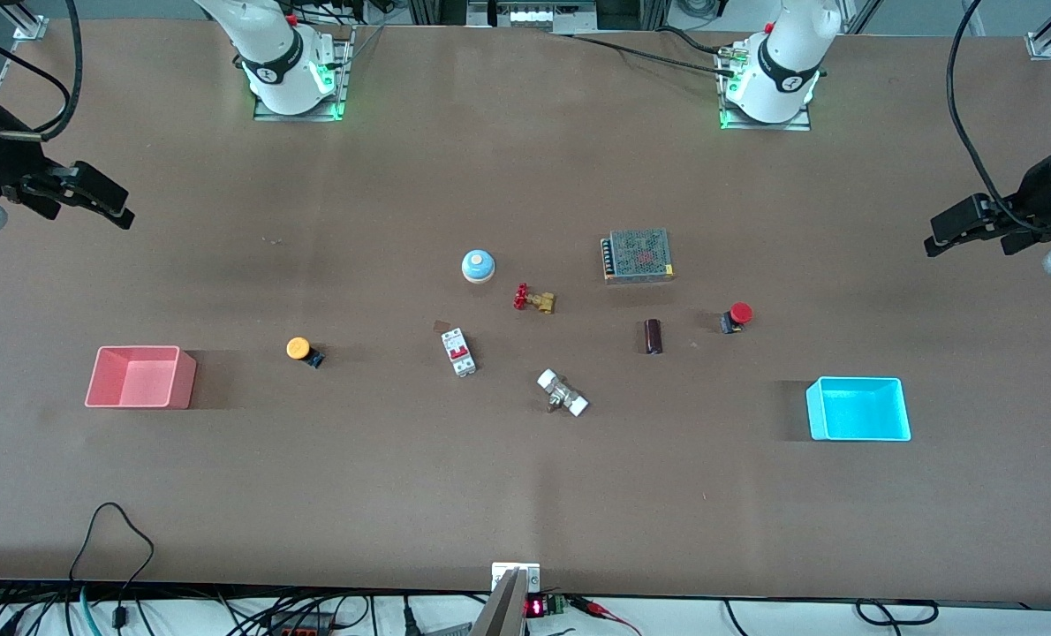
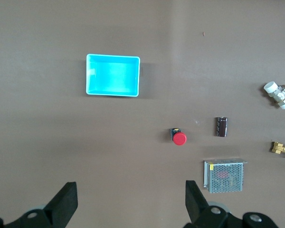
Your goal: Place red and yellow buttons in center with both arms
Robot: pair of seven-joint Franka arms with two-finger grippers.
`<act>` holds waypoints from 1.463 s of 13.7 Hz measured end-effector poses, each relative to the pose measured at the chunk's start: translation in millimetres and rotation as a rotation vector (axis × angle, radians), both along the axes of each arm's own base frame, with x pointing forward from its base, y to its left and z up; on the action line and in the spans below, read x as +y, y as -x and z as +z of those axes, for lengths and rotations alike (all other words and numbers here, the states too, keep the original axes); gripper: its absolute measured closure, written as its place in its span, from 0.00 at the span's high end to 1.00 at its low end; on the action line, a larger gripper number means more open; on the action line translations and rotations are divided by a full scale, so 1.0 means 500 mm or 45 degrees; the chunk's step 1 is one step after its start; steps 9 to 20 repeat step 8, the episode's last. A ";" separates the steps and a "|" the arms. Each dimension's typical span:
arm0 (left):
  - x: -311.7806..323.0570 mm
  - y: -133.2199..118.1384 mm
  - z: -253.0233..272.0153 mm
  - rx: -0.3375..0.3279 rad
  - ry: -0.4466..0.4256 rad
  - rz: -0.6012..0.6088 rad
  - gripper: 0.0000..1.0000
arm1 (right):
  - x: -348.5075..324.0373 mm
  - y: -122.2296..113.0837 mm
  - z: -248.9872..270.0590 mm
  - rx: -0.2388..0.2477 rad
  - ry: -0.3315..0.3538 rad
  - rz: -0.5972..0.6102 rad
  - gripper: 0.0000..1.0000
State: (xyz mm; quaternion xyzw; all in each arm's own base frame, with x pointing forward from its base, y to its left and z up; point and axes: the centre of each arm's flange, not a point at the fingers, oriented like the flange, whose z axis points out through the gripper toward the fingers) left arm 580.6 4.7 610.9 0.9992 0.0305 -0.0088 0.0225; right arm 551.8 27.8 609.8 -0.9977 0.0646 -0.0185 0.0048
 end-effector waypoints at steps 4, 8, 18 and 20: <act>-0.001 0.002 -0.002 0.012 0.000 -0.010 1.00 | 0.016 0.001 -0.004 0.011 0.000 0.019 1.00; -0.002 0.003 -0.002 0.016 0.000 -0.019 1.00 | 0.015 0.001 -0.011 0.033 0.004 0.019 1.00; -0.002 0.003 -0.002 0.016 0.000 -0.019 1.00 | 0.015 0.001 -0.011 0.033 0.004 0.019 1.00; -0.002 0.003 -0.002 0.016 0.000 -0.019 1.00 | 0.015 0.001 -0.011 0.033 0.004 0.019 1.00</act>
